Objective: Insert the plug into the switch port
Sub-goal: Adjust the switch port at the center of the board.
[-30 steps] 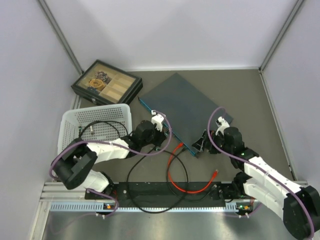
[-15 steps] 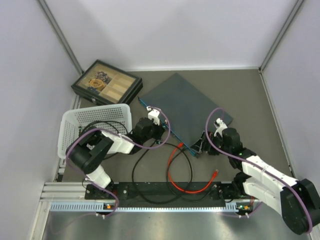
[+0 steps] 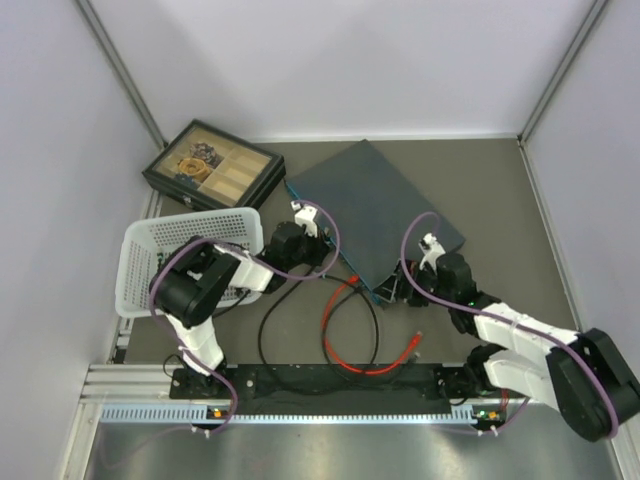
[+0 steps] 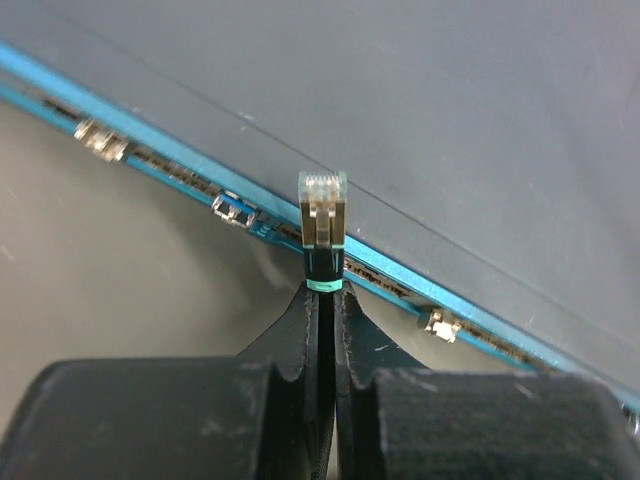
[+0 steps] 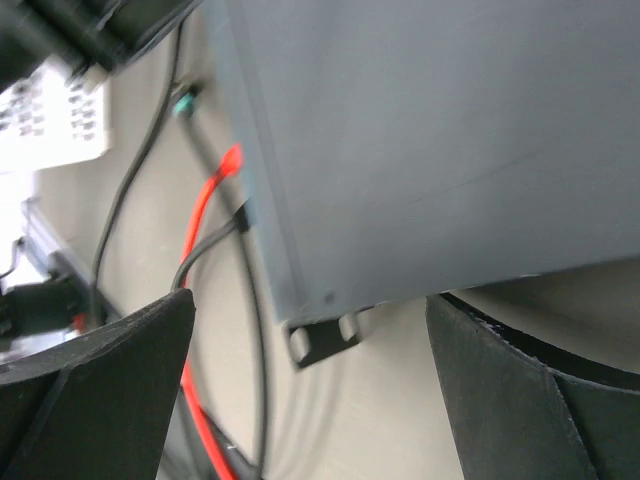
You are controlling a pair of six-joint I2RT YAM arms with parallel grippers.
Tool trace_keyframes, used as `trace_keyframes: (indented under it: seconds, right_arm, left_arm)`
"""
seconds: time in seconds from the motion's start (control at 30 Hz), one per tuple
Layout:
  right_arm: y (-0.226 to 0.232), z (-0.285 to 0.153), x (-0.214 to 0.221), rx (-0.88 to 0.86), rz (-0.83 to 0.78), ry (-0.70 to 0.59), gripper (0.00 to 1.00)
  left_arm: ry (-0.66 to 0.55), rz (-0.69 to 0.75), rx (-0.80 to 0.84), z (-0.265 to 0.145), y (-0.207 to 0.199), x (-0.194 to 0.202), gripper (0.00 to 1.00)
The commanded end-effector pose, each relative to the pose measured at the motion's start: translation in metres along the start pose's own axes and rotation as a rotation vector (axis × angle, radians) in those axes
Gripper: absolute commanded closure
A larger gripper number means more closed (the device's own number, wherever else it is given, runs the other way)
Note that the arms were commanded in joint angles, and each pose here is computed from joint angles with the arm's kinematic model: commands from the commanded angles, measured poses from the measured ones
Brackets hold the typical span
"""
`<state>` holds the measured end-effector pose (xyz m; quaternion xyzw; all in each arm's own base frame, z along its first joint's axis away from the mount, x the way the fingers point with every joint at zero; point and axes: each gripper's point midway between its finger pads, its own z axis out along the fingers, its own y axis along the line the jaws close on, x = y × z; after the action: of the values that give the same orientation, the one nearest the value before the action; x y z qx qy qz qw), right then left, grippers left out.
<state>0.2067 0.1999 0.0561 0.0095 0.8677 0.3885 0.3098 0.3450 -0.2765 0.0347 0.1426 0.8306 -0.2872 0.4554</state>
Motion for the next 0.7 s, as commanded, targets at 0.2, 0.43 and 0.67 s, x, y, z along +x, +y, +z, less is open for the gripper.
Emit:
trace_keyframes:
  seconds: [0.2,0.43,0.67]
  right_arm:
    - [0.06,0.014,-0.039,-0.172,-0.075,-0.071,0.04]
    - [0.031,-0.022,-0.044,0.063,-0.217,-0.074,0.04]
    - [0.036,-0.03,-0.051,0.047,-0.301,-0.102,0.04]
  left_arm:
    - [-0.166,0.062,0.145,0.016,-0.019,-0.077,1.0]
    - [-0.072,0.159,0.065,-0.046,-0.017,-0.072,1.0]
    - [-0.118,0.247,-0.571,-0.153,0.061,-0.141,1.0]
